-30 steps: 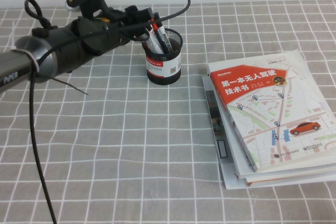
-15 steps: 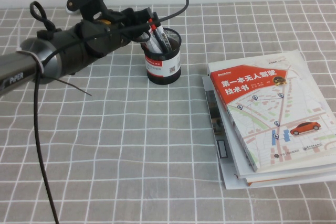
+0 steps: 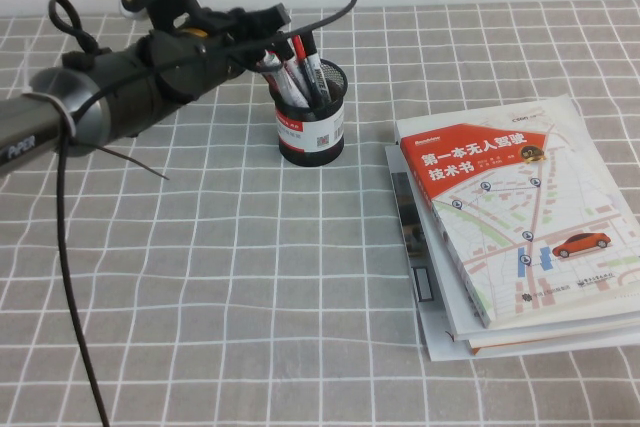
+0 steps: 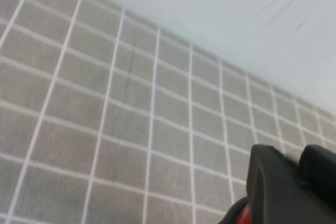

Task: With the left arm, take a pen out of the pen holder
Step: 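Take a marker out of the pen holder and lay it on the table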

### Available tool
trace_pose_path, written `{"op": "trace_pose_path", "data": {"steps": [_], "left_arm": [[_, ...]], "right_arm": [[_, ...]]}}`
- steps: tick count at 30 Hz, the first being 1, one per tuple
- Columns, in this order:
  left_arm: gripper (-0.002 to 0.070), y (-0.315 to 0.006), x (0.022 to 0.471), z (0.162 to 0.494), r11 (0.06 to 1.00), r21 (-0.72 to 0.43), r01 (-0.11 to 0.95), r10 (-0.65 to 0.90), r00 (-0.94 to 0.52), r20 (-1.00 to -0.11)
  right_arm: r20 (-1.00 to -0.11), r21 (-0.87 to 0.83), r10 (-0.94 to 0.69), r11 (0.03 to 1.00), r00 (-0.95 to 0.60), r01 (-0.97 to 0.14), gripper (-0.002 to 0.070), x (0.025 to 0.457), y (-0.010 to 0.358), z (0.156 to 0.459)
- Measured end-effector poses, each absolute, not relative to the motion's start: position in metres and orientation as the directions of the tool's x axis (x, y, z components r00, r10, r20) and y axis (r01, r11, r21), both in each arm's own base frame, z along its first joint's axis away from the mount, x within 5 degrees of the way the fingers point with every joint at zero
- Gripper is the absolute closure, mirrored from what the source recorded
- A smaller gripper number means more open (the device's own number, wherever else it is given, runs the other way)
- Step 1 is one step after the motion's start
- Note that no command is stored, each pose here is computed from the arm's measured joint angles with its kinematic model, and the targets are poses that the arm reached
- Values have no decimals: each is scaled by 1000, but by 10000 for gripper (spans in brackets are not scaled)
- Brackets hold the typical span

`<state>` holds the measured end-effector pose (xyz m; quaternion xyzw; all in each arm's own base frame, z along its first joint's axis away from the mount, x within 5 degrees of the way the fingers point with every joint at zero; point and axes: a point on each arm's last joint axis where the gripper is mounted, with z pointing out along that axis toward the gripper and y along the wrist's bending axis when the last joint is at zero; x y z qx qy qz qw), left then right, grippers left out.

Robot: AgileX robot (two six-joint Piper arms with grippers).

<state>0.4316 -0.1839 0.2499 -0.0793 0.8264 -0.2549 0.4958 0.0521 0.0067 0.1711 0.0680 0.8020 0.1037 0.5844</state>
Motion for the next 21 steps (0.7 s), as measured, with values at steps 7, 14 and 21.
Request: {"op": "trace_pose_path", "data": {"steps": [7,14,21], "left_arm": [[606,-181,424,278,860,-482,169,-367,-451,-813],[606,-182,418,306,864,-446,233,-327,-413,-850],[606,-181,410,332,870,-390,302,-266,-380,-886]], "right_arm": [[-923,246,230,969,-308,-12,689,52,7,171],[-923,246,230,969,-308,-12,689,52,7,171],[-923,246,230,969,-308,-12,689,52,7,171]]}}
